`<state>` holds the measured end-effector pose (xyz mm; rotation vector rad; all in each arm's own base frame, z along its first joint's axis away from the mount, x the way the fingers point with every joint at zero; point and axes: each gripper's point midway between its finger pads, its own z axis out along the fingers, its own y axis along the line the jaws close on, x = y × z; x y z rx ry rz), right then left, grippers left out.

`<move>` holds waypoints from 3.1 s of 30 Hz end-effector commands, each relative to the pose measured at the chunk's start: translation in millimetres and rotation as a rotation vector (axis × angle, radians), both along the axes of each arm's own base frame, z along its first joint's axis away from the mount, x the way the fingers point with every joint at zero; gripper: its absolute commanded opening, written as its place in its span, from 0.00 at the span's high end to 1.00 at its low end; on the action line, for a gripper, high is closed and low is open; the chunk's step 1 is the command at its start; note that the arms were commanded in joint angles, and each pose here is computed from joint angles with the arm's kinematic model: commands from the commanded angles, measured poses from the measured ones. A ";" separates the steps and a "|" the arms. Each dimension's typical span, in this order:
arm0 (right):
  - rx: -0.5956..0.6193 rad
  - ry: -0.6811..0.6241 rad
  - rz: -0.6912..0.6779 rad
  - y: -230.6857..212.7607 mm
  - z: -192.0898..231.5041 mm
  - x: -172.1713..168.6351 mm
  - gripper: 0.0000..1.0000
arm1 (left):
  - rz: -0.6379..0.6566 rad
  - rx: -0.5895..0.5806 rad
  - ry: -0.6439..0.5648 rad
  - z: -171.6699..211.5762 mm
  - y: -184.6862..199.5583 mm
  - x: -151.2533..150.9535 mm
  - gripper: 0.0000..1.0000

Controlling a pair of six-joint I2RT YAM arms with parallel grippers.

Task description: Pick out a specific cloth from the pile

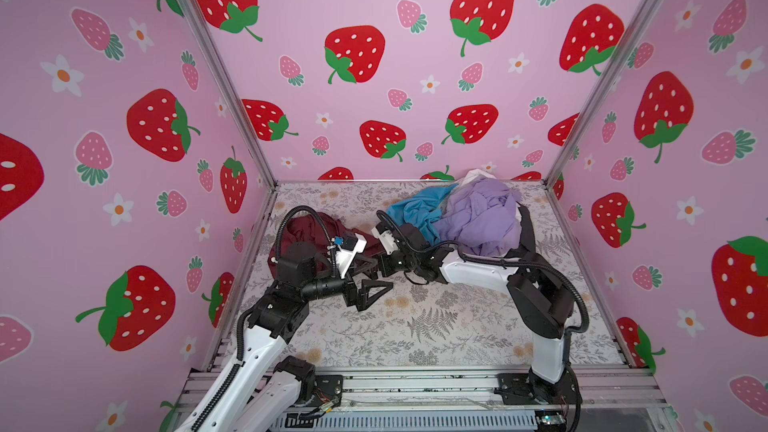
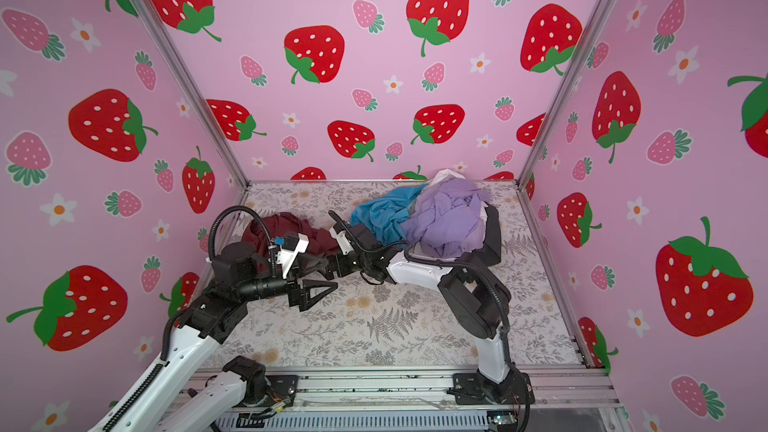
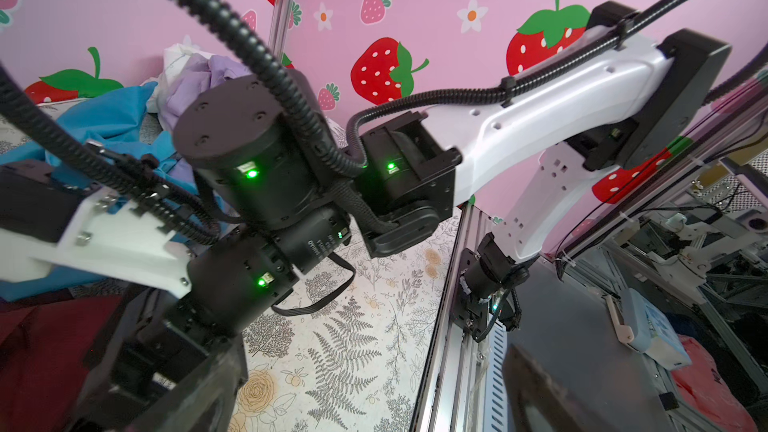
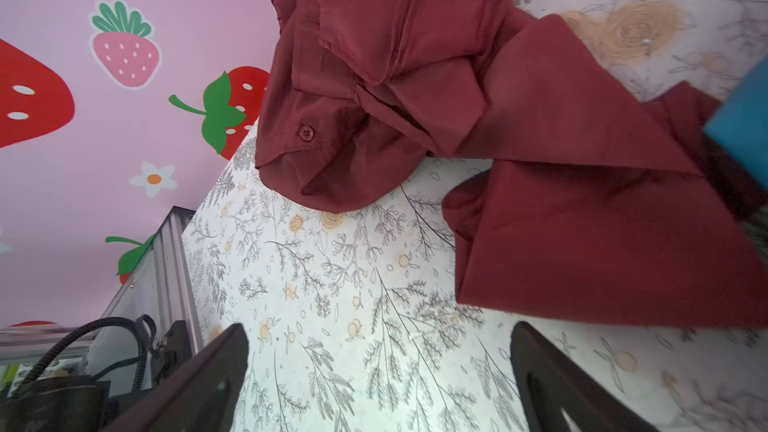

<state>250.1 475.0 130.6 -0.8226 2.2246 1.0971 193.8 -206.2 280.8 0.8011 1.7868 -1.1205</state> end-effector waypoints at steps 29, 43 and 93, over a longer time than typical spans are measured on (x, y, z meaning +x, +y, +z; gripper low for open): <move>-0.012 0.099 -0.126 -24.7 -51.0 61.0 0.05 | 0.023 0.042 0.010 2.0 -1.5 4.5 0.01; -0.010 0.163 -0.184 -3.0 -74.9 93.4 0.10 | 0.019 0.050 -0.016 3.6 -0.6 3.5 0.01; -0.049 -0.159 -0.278 -127.6 59.4 69.0 0.00 | 0.042 0.057 -0.051 12.0 2.7 -2.9 0.01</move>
